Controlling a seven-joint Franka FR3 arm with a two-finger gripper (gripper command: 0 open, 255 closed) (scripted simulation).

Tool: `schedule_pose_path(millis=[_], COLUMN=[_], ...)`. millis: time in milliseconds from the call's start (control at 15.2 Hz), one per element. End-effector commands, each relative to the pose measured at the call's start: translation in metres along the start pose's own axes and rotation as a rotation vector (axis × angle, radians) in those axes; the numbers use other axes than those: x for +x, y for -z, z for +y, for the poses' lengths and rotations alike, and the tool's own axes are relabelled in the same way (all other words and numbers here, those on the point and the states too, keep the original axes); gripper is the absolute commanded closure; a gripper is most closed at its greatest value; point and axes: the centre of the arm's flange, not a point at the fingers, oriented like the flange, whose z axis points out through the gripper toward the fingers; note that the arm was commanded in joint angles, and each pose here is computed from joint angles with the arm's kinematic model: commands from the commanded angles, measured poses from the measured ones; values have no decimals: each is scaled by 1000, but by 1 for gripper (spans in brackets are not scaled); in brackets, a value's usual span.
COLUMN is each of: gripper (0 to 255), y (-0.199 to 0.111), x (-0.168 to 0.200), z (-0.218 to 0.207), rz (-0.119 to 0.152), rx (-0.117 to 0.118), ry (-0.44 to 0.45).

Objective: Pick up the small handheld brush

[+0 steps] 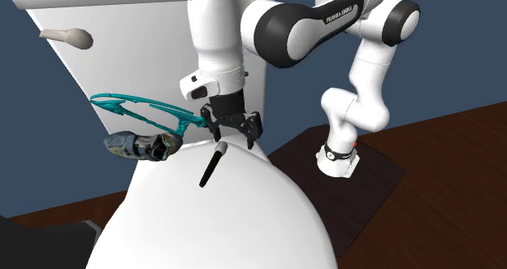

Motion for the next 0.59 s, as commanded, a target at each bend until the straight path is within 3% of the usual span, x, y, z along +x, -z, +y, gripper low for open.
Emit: schedule_pose_path(millis=[0,198,528], gripper=[0,0,0], y=[2,4,-22], x=[20,52,53], z=[15,35,37], rz=[1,2,2], rx=[-10,-23,-23], ry=[51,121,121])
